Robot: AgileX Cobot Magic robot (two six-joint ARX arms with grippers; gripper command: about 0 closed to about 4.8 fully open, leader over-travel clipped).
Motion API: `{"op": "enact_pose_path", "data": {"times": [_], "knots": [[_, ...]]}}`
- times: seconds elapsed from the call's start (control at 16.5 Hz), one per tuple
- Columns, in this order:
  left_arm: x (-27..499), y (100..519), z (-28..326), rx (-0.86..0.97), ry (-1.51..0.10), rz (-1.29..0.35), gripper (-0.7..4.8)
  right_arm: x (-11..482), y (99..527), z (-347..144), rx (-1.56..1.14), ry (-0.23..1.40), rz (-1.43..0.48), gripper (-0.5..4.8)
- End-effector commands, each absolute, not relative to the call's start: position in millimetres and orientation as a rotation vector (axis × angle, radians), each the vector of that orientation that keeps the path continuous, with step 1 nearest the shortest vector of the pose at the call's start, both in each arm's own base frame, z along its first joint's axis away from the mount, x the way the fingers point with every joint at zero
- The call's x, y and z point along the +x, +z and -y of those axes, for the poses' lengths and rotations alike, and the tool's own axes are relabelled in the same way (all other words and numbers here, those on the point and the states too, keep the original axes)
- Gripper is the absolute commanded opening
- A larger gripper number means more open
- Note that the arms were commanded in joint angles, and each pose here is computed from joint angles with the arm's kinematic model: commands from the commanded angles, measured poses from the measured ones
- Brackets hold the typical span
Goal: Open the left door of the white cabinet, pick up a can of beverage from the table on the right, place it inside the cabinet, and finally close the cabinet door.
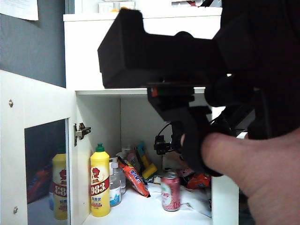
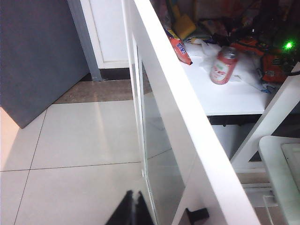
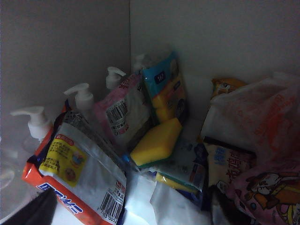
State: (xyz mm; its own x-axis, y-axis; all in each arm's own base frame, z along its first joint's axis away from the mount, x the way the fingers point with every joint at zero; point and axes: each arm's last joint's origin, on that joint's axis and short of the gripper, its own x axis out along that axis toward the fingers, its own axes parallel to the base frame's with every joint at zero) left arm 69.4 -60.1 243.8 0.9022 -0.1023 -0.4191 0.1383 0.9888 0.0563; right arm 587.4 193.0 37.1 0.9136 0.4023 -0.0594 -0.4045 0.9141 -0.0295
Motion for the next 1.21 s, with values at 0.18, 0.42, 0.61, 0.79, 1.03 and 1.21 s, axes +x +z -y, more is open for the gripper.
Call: {"op": "enact_pose_path", "data": {"times": [0.18,0.42,0.61,0.79,1.03,1.21], "knots": [[70,245,60,0.079,-0.120,-0.421,-0.05,588,46,-196,-0.029,0.431,-0.111,4.22],[70,245,60,0.076,-0.121,-0.418,-0.05,583,62,-194,-0.054,0.449,-0.412,4.22],[70,246,60,0.075,-0.121,-0.416,-0.05,573,63,-195,-0.014,0.554,-0.598,4.22],[70,246,60,0.076,-0.122,-0.416,-0.05,562,50,-192,0.004,0.606,-0.788,4.22],[70,246,60,0.075,-0.123,-0.416,-0.05,554,54,-192,0.045,0.689,-0.885,4.22],[70,246,60,0.075,-0.123,-0.416,-0.05,550,72,-190,0.049,0.718,-0.925,4.22]]}}
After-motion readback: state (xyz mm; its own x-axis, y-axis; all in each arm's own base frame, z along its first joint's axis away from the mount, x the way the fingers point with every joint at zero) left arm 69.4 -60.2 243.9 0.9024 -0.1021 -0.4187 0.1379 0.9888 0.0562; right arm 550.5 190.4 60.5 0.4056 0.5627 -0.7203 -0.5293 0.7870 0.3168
